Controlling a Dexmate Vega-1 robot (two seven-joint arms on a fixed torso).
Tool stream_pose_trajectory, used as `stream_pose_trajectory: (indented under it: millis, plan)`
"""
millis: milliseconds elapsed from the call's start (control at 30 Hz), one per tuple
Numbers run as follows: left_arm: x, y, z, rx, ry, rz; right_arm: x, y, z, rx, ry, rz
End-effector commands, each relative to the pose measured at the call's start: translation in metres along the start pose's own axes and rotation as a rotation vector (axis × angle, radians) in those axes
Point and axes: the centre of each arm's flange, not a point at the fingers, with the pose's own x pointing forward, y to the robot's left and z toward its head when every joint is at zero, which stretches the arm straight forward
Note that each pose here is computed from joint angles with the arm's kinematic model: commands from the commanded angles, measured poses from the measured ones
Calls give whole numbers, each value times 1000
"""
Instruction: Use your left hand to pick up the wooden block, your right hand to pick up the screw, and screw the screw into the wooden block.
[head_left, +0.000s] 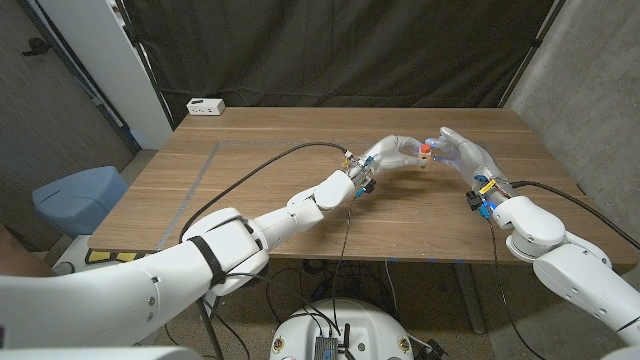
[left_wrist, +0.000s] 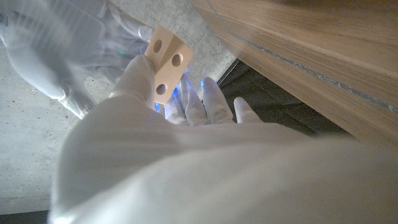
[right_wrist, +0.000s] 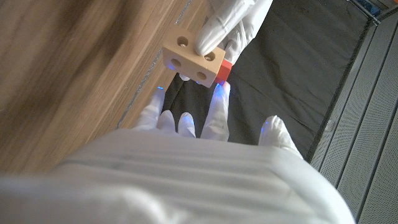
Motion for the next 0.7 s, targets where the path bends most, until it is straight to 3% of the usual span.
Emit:
stream_pose_trajectory:
  millis: [33, 700]
  plan:
    - [2, 2, 0, -3, 2, -4, 1, 0, -2, 3, 11, -9]
    - [2, 7, -5, -8, 19, 2, -2, 1, -2, 3, 25, -34]
